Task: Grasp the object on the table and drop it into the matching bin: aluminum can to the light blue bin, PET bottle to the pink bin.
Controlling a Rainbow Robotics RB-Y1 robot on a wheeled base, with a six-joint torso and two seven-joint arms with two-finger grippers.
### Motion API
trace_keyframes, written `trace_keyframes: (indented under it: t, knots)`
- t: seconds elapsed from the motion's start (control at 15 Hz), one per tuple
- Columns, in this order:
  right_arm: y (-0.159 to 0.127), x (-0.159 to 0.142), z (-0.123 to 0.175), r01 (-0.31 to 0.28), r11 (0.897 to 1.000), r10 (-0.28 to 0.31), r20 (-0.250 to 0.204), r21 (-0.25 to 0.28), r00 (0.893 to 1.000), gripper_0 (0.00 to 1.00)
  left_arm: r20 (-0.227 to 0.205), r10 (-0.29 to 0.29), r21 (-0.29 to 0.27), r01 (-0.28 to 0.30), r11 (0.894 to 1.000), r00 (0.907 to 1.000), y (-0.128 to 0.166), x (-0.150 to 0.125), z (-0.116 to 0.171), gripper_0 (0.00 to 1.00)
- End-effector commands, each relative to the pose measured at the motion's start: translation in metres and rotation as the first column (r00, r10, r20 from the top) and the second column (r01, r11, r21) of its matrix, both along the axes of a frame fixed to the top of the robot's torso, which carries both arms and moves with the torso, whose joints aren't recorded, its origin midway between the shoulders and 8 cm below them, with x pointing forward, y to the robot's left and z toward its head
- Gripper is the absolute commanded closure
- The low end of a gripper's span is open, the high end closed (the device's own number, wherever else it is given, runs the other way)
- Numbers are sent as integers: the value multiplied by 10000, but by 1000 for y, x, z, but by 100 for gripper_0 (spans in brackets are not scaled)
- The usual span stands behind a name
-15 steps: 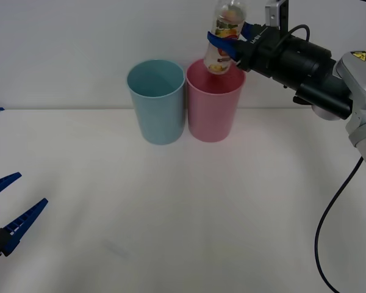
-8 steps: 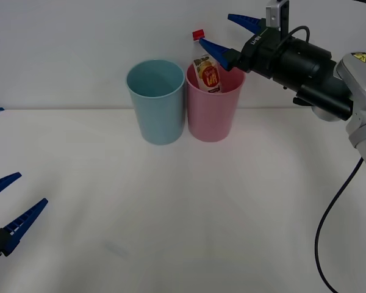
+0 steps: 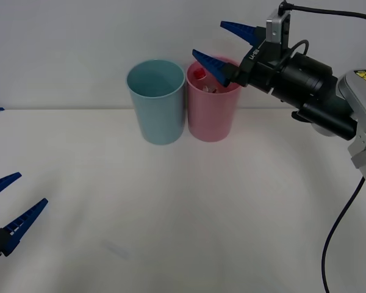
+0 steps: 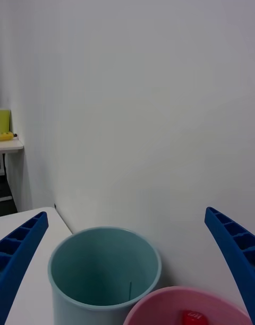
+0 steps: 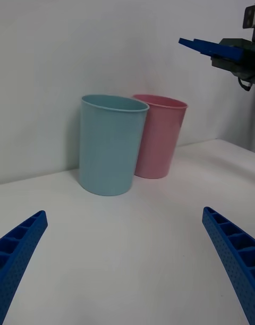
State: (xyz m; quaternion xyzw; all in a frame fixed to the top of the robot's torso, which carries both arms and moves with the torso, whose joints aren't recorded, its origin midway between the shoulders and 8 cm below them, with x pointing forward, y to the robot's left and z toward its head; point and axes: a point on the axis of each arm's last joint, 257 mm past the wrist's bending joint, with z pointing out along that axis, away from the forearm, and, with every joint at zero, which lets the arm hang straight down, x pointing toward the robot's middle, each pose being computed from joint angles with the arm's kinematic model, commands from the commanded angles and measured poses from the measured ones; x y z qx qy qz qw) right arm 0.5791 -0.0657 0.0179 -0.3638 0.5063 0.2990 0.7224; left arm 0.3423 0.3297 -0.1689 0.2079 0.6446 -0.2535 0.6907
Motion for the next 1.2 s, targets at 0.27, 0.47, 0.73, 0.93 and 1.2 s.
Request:
trace_keyframes:
  t: [0.27,0.47,0.73,0.93,1.2]
  knots:
    - [-19,-47,-26,-296,9995,296,-19,-50,9996,0,0,0,0,0,10000,10000,0,0,0,0]
    - [-39,-73,-49,-216,9991,213,-95,-353,9997,0,0,0,0,0,10000,10000,0,0,0,0]
    - [-81,-104,-72,496,9921,-431,582,-1153,9974,0,0,0,0,0,10000,10000,0,0,0,0]
    - [-117,-123,-98,1095,9768,-940,911,-1841,9914,0,0,0,0,0,10000,10000,0,0,0,0]
    - [-160,-157,-130,1656,9600,-1587,485,-2256,9861,0,0,0,0,0,10000,10000,0,0,0,0]
